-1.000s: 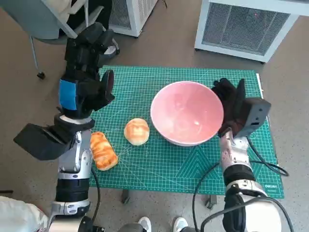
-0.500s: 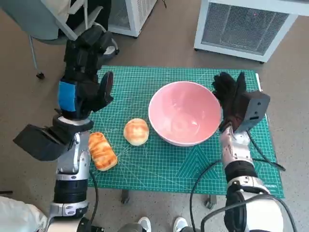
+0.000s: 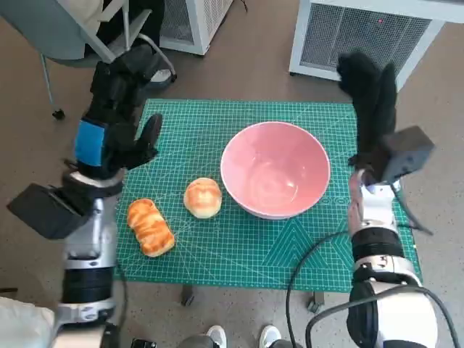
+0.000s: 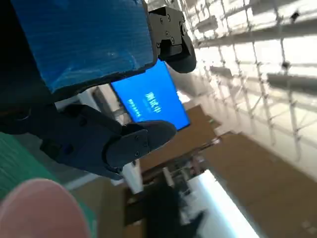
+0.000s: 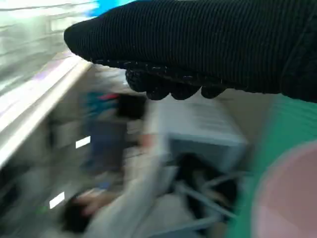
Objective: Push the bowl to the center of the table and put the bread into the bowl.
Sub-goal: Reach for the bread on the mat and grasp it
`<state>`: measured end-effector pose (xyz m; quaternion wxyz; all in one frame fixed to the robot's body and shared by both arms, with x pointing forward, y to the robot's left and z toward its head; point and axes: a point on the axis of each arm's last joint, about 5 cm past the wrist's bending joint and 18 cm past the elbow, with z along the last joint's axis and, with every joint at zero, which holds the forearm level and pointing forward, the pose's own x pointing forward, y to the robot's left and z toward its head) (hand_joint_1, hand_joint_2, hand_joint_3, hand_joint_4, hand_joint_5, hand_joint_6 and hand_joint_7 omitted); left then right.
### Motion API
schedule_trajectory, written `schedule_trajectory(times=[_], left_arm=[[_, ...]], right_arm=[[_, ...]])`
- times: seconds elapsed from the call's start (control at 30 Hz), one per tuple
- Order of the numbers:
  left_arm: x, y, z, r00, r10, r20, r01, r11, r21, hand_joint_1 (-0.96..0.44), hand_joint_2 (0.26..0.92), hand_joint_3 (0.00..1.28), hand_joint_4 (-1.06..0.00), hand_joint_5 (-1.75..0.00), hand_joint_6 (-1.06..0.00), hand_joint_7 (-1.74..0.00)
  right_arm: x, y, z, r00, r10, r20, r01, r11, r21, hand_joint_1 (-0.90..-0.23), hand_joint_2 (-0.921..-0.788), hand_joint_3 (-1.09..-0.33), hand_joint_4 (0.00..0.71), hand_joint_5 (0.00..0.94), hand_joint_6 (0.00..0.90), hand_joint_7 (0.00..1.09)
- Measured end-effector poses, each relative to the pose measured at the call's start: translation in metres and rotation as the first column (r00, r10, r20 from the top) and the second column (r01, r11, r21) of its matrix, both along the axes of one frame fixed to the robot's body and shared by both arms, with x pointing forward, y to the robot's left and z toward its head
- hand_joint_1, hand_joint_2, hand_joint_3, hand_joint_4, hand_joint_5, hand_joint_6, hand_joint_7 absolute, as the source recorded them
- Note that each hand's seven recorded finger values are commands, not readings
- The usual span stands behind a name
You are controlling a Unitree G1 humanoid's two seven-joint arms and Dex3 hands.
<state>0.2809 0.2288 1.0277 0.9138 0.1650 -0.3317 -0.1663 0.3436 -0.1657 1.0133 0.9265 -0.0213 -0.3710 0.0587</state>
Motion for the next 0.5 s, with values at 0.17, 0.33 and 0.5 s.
schedule_trajectory(times=[0.17, 0.33, 0.5], left_arm=[[-0.002, 0.016, 0.017, 1.000, 0.017, 0.018, -0.021, 0.974, 0.226, -0.29, 0.737, 0.58, -0.01, -0.65, 0.00, -0.85], [-0.004, 0.029, 0.033, 1.000, 0.005, 0.002, -0.006, 0.903, 0.430, -0.22, 0.743, 0.45, -0.08, -0.55, -0.01, -0.83], [-0.005, 0.041, 0.042, 0.999, -0.011, -0.041, 0.032, 0.816, 0.578, -0.20, 0.808, 0.21, -0.22, -0.30, -0.12, -0.65]], right_arm=[[-0.0095, 0.009, 0.016, 0.975, 0.092, 0.203, -0.085, 0.995, -0.043, -0.591, -0.921, -0.739, 0.316, 0.025, 0.079, 0.63], [-0.0205, 0.015, 0.020, 0.936, 0.181, 0.303, -0.155, 0.982, -0.106, -0.588, -0.921, -0.723, 0.320, 0.024, 0.089, 0.64], [-0.0299, 0.016, 0.025, 0.909, 0.221, 0.355, -0.179, 0.973, -0.147, -0.591, -0.921, -0.717, 0.318, 0.021, 0.079, 0.63]])
